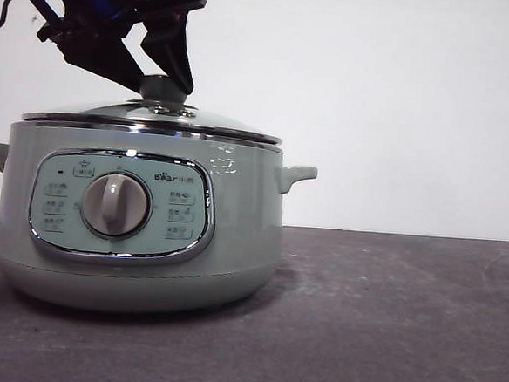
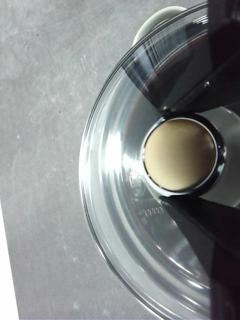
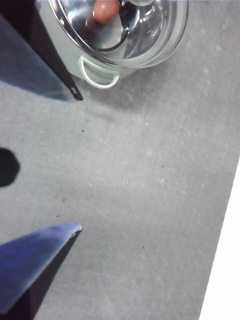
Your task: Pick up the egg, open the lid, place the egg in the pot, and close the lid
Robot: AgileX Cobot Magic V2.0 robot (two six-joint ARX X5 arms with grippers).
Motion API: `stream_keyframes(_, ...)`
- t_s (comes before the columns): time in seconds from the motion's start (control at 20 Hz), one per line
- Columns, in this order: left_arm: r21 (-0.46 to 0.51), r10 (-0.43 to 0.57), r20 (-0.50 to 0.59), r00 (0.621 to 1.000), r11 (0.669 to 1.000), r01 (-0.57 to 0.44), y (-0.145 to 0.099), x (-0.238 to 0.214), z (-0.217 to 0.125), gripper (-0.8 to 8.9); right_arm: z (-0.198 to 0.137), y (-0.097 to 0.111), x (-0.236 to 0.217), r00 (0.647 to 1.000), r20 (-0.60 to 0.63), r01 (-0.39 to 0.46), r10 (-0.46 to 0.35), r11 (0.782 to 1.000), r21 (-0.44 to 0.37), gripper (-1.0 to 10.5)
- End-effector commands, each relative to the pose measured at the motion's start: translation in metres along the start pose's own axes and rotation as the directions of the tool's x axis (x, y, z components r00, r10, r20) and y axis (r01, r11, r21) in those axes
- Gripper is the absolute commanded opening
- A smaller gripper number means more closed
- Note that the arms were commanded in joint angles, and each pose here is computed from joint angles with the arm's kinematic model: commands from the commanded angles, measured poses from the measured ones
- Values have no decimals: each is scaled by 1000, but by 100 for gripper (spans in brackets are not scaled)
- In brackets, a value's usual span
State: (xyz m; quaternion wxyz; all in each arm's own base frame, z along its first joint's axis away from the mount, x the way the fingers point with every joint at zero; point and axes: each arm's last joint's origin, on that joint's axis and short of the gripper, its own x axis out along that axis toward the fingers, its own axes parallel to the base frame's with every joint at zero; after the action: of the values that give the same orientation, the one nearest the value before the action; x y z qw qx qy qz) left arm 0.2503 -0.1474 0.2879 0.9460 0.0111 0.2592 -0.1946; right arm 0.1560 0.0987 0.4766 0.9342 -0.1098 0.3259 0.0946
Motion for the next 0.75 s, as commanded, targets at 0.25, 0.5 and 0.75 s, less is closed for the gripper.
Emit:
stream_keyframes(0.25,-22,-8,-77,997,1000,6,-5,0,-12,-9,0,0,-1,1000,9,5,-5,1000,11,406)
stream_keyframes(0.5,-19,-7,-106,994,1000,5,-6,0,-15,-9,1,0,-1,1000,11,4,-4,1000,12,406)
stream_keyframes(0.75,-12,0,-129,992,1000,-2,-5,0,-17,-9,1,0,-1,1000,12,4,-4,1000,12,406)
